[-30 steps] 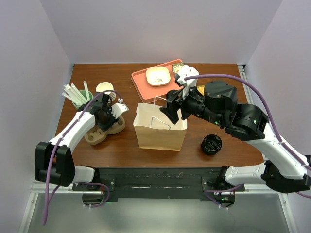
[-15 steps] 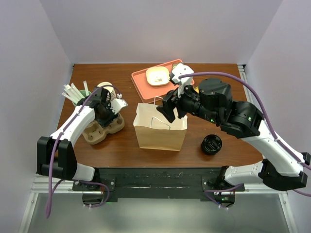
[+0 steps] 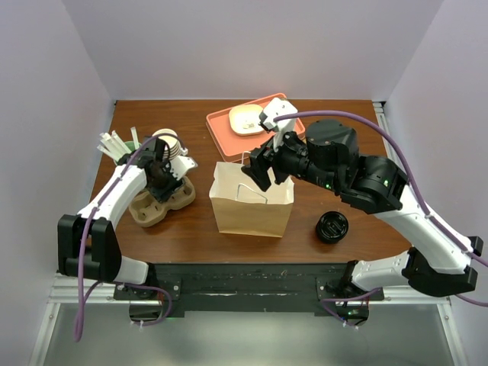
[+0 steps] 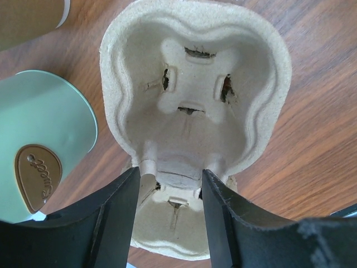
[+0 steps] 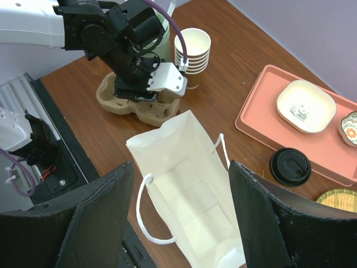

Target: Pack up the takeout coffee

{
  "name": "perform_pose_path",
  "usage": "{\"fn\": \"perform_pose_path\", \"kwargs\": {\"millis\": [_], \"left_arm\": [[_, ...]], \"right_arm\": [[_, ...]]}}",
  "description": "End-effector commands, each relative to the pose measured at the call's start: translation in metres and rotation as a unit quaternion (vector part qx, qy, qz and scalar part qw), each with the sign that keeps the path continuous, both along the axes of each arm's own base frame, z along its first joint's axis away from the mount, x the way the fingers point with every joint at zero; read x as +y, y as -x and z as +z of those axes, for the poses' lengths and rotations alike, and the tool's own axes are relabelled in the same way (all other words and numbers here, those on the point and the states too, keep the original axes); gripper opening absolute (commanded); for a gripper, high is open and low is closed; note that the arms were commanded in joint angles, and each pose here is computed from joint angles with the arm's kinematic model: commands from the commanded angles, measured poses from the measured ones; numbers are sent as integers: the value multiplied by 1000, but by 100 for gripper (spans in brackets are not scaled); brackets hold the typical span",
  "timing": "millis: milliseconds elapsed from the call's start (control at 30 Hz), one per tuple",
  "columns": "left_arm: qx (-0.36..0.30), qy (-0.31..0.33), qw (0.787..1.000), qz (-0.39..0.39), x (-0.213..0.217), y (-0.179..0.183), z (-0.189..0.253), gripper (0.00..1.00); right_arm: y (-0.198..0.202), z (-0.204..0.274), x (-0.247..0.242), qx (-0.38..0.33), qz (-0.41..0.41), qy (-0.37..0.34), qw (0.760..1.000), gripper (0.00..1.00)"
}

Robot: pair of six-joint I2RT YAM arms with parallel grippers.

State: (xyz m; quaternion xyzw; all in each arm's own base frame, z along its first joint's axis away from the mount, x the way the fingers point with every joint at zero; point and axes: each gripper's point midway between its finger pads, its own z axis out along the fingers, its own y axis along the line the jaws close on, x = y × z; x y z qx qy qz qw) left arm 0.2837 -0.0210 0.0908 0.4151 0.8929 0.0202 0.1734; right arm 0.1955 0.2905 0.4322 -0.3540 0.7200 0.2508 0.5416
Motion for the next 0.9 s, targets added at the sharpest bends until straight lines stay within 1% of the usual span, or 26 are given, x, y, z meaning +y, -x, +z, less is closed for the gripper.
{"fn": "perform_pose_path", "kwargs": {"millis": [0, 267, 300, 400, 433, 500, 567, 600, 633, 700, 733, 833, 867], "left_arm": [[1, 7, 1000, -12, 0, -1, -2, 53], [12, 18, 1000, -11, -5, -3, -4, 51], [14, 13, 1000, -7, -3, -3, -5, 50], [19, 14, 1000, -7, -3, -3, -8, 49], [19, 14, 1000, -7, -4, -3, -8, 49], [21, 13, 1000, -7, -3, -3, -8, 44], [15, 15, 1000, -5, -4, -8, -1, 38], [16, 15, 1000, -3, -4, -9, 3, 37], [1, 19, 1000, -2, -6, -19, 15, 36], [-11, 29, 1000, 6, -10, -27, 28, 35], [-30, 35, 999, 8, -13, -36, 41, 35], [-44, 62, 997, 17, -22, -43, 56, 34], [-36, 62, 997, 25, -22, -40, 54, 34]], "right_arm": [[4, 16, 2, -15, 14, -15, 1000, 72], [3, 15, 0, -15, 10, -13, 1000, 73], [2, 15, -1, -26, 15, -5, 1000, 73], [2, 16, -1, -29, 15, -3, 999, 73], [2, 15, 0, -28, 16, -2, 999, 73], [1, 14, -1, -30, 15, 1, 999, 73], [1, 14, -1, -29, 16, 1, 999, 73], [1, 12, 0, -28, 18, 2, 999, 73], [2, 13, 0, -28, 18, 0, 999, 73], [3, 12, 0, -27, 19, 0, 999, 73], [3, 12, 0, -28, 19, -1, 999, 73], [4, 14, -2, -28, 19, -2, 999, 73], [4, 14, -3, -28, 19, -2, 999, 73]]}}
